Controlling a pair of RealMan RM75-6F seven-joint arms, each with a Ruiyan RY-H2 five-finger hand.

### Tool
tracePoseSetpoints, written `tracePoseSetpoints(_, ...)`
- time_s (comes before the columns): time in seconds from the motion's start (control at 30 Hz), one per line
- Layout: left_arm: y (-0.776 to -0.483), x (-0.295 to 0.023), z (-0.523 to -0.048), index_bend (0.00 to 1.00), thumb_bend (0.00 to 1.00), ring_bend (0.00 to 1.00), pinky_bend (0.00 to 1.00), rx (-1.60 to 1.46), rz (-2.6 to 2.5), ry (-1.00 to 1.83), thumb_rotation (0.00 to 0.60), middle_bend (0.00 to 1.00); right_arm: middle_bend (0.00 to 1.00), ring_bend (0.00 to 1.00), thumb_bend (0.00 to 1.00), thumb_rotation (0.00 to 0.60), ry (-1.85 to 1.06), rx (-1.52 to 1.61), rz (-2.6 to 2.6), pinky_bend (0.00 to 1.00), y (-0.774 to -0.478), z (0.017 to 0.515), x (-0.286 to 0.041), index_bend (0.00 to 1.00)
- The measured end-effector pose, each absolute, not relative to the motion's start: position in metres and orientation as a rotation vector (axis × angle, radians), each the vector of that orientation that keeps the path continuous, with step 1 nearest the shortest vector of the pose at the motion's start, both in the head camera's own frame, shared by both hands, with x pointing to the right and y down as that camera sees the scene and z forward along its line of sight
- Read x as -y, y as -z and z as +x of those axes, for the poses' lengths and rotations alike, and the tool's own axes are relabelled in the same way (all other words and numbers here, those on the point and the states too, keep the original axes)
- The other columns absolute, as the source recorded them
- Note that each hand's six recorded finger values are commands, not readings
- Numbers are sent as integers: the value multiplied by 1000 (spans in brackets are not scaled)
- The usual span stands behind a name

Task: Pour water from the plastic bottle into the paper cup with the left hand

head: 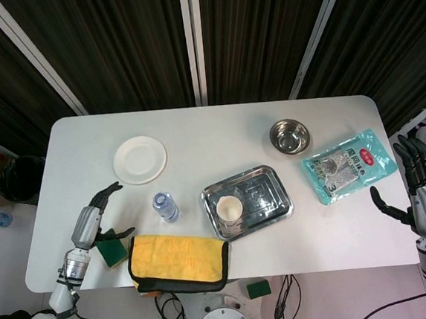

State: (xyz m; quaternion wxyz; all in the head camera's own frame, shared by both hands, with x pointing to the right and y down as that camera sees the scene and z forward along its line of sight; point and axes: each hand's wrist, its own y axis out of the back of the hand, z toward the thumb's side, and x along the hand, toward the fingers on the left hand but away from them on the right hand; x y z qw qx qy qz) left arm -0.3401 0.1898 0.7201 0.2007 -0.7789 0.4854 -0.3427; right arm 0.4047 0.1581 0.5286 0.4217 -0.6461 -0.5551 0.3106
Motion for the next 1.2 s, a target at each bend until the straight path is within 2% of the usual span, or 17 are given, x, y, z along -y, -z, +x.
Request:
tracePoseSetpoints(0.63,-748,-184,-291,47,69,116,143,-1347,-2425,898,473,147,0,0,338,600,-822,1378,-1611,0,-534,409,-159,0)
tracePoseSetpoints(1.07,-763,-181,-262,74,69,116,145,-1323,-2539,878,511,175,0,0,338,600,-824,1382,-1598,0,-531,414,-158,0)
tracePoseSetpoints(1.2,-769,-182,-258,91,69,117,154,-1317,-2558,890,564,190,0,0,338,600,-823,1375,-1581,0,-529,417,-159,0)
